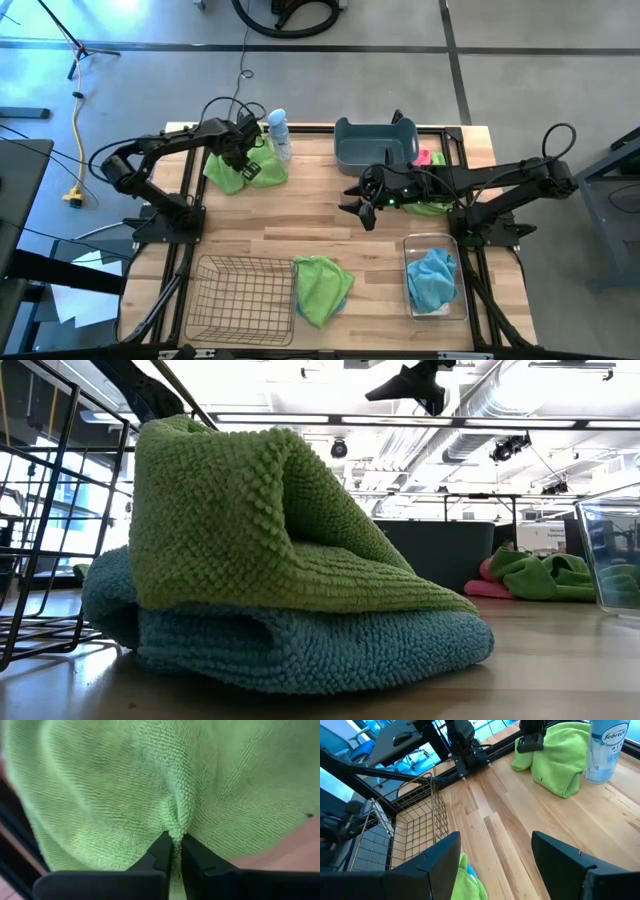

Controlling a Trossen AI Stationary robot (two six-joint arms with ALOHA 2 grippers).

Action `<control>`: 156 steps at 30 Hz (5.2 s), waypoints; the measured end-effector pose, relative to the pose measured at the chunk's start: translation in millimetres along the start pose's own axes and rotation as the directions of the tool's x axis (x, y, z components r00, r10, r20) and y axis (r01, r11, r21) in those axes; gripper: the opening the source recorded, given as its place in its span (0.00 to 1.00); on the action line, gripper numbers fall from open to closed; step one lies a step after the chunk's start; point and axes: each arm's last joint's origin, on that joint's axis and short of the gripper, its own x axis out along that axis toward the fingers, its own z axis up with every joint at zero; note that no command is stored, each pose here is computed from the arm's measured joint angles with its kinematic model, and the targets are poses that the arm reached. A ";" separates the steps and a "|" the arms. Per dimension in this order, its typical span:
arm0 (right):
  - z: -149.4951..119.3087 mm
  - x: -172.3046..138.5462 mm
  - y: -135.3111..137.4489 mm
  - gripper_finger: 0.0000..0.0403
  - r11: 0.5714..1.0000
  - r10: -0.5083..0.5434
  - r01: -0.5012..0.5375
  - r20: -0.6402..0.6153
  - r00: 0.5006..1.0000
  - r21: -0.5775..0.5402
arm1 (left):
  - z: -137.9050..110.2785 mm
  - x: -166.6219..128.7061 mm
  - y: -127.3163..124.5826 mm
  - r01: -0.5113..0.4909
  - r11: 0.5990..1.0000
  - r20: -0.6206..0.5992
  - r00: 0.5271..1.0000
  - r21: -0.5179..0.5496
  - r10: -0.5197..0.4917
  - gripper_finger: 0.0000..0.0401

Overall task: Sort microfiber towel by color & place in baskets
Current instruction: Put the top left green towel into the wire basket

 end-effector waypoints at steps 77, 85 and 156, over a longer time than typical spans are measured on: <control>-4.9 -38.8 1.1 0.60 0.982 -0.121 0.120 -0.001 0.993 -0.146 | -160.7 -284.5 -84.9 0.688 0.327 0.373 0.089 0.647 -0.924 0.00; -10.2 -41.6 4.9 0.60 0.976 -0.115 0.107 -0.033 0.993 -0.190 | -191.0 -286.6 -112.3 0.831 0.168 0.174 0.087 0.531 -0.981 0.00; -8.9 -42.0 1.7 0.60 0.972 -0.214 0.215 0.022 0.977 -0.091 | -265.9 -143.2 -270.7 0.319 0.418 -0.078 0.863 0.850 -0.500 0.00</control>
